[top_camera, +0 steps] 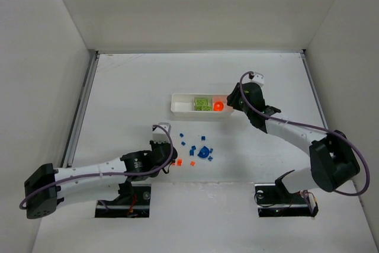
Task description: Sort the legos into containers by color
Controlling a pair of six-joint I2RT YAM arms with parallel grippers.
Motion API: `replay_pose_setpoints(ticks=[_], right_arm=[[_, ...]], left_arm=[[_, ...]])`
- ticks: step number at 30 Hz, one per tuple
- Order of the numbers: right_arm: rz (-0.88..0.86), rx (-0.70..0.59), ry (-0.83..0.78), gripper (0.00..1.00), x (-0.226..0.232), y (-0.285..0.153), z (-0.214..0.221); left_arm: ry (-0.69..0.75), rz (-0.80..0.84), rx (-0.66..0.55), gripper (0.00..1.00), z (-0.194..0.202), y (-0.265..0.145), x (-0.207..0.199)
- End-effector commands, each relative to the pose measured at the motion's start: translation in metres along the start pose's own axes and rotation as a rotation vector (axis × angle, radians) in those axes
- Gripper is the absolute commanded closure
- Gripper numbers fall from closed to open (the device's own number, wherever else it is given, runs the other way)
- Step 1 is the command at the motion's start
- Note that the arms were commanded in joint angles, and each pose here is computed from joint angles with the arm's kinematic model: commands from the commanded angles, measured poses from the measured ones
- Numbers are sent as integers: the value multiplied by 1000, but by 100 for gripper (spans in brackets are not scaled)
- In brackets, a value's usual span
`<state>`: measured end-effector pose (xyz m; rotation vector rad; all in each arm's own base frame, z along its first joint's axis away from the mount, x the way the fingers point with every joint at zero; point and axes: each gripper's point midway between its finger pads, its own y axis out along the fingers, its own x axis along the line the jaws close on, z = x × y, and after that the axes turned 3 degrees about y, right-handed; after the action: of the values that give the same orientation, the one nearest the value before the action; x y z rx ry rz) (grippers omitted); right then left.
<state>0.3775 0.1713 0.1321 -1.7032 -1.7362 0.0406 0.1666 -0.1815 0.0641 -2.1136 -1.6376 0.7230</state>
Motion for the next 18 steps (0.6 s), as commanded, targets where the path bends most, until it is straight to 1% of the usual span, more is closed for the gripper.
replay_pose_setpoints(ticks=[1, 4, 7, 8, 9, 12, 18], right_arm=[[-55, -101, 25, 53, 19, -11, -33], [-62, -132, 43, 51, 12, -26, -36], [-52, -160, 61, 54, -1, -39, -33], [-46, -166, 68, 58, -7, -43, -31], [-42, -172, 81, 65, -12, -49, -29], [-38, -169, 96, 76, -24, -58, -19], [-19, -147, 120, 76, -43, -60, 4]], left_arm=[[-26, 26, -50, 99, -29, -11, -10], [-40, 61, -92, 99, -50, -16, -21], [-34, 106, -140, 99, -78, -11, -42], [-34, 133, -150, 99, -86, -8, -52], [-37, 169, -164, 99, -97, -4, -67], [-34, 238, -200, 99, -123, 7, -98], [-32, 340, -257, 99, -177, 45, -157]])
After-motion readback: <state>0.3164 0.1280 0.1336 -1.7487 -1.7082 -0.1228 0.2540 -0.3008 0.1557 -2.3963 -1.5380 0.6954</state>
